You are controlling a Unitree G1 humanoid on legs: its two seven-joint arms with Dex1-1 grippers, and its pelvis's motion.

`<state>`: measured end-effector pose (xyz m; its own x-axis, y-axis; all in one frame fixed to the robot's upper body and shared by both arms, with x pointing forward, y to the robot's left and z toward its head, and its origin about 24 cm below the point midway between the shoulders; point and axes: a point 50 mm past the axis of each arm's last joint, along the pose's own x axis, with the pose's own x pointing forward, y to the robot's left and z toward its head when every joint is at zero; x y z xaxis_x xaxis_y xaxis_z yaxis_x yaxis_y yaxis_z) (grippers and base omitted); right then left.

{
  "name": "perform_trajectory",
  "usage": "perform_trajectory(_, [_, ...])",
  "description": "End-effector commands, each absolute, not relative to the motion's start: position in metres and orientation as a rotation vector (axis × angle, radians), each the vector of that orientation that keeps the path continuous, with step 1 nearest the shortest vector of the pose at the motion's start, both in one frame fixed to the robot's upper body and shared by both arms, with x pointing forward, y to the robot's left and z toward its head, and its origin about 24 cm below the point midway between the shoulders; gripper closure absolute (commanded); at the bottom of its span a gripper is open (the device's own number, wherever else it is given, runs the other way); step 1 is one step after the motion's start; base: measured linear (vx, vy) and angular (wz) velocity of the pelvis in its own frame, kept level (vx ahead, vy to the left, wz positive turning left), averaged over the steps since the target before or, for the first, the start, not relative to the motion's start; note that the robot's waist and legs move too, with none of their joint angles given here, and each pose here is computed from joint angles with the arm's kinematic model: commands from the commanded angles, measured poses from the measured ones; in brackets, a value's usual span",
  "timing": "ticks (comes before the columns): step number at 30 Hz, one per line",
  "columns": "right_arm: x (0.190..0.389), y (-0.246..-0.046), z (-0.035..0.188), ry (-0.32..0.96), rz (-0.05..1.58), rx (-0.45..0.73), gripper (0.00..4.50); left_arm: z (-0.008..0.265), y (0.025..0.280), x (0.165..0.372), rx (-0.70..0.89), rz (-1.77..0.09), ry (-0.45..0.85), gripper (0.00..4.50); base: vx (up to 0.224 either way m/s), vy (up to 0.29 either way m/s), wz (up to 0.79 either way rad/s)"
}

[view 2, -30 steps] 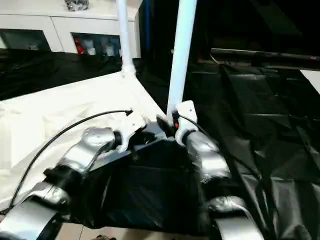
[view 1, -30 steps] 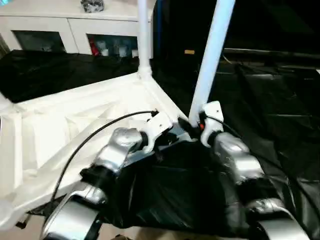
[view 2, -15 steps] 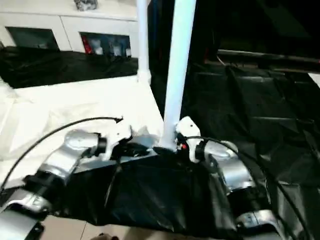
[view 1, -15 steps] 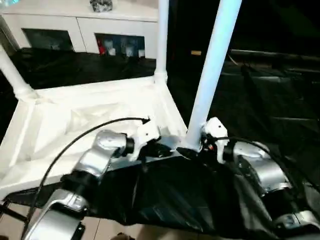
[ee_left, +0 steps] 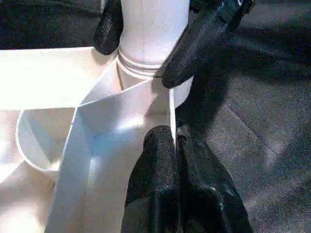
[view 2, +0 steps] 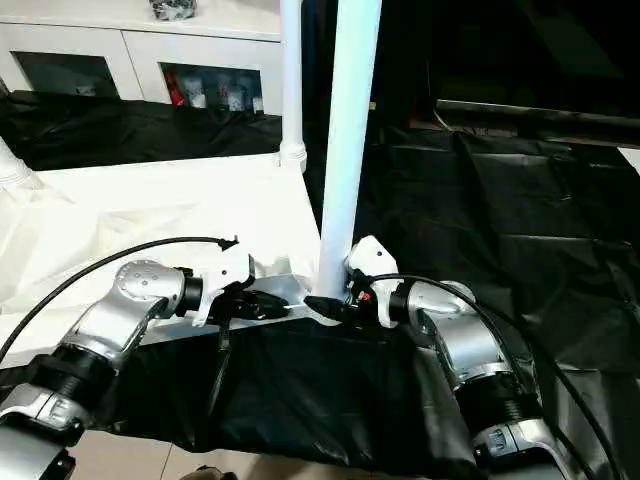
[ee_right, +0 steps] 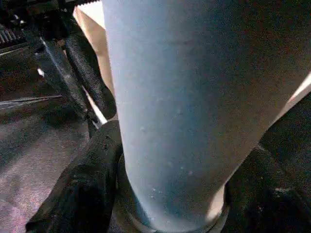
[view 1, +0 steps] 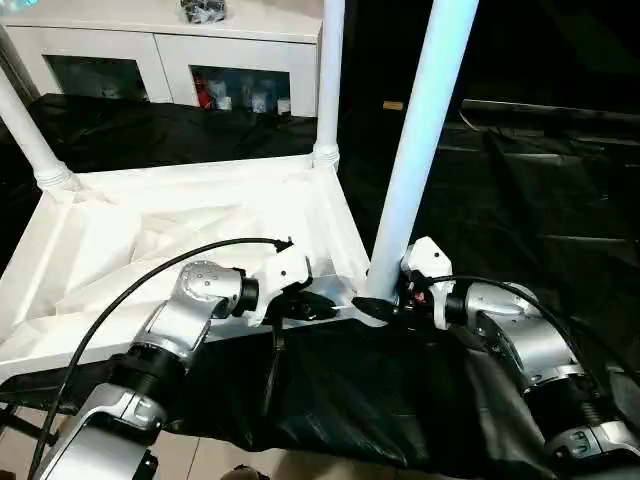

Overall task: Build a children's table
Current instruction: Rotate leg to tighten

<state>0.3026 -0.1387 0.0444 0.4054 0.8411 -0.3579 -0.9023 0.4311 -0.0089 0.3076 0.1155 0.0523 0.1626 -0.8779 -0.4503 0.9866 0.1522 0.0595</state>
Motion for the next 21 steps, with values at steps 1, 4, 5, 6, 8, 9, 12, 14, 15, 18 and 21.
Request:
perform_trajectory(1, [0.298, -0.132, 0.038, 0.35, 1.152, -0.22, 1.88, 0.068, 0.105, 0.308, 0.394, -1.42, 0.256, 4.5, 0.0, 0.0, 0.0])
perform_trajectory(4, [0.298, -0.13, 0.036, 0.349, 1.127, -0.211, 1.88, 0.068, 0.105, 0.309, 0.382, -1.395, 0.255, 4.5, 0.0, 0.0, 0.0])
perform_trajectory(5, [0.299, -0.129, 0.034, 0.347, 1.092, -0.205, 1.88, 0.067, 0.102, 0.312, 0.375, -1.366, 0.254, 4.5, 0.0, 0.0, 0.0])
perform_trajectory(6, [0.301, -0.127, 0.032, 0.34, 1.045, -0.201, 1.88, 0.067, 0.1, 0.314, 0.372, -1.332, 0.253, 4.5, 0.0, 0.0, 0.0])
perform_trajectory(8, [0.308, -0.123, 0.027, 0.334, 0.906, -0.171, 1.88, 0.065, 0.093, 0.32, 0.367, -1.266, 0.256, 4.5, 0.0, 0.0, 0.0])
perform_trajectory(9, [0.31, -0.121, 0.025, 0.338, 0.858, -0.154, 1.88, 0.065, 0.09, 0.323, 0.369, -1.235, 0.262, 4.5, 0.0, 0.0, 0.0])
perform_trajectory(12, [0.312, -0.117, 0.023, 0.342, 0.795, -0.128, 1.89, 0.064, 0.085, 0.327, 0.37, -1.192, 0.267, 4.5, 0.0, 0.0, 0.0])
perform_trajectory(14, [0.319, -0.108, 0.02, 0.343, 0.661, -0.102, 1.89, 0.062, 0.072, 0.334, 0.359, -1.111, 0.278, 4.5, 0.0, 0.0, 0.0])
perform_trajectory(15, [0.324, -0.102, 0.017, 0.354, 0.561, -0.076, 1.89, 0.061, 0.062, 0.338, 0.348, -1.056, 0.285, 4.5, 0.0, 0.0, 0.0])
perform_trajectory(18, [0.332, -0.091, 0.017, 0.36, 0.446, -0.035, 1.89, 0.062, 0.045, 0.34, 0.34, -1.012, 0.276, 4.5, 0.0, 0.0, 0.0])
perform_trajectory(21, [0.335, -0.083, 0.02, 0.338, 0.432, -0.029, 1.89, 0.064, 0.037, 0.339, 0.339, -1.028, 0.257, 4.5, 0.0, 0.0, 0.0])
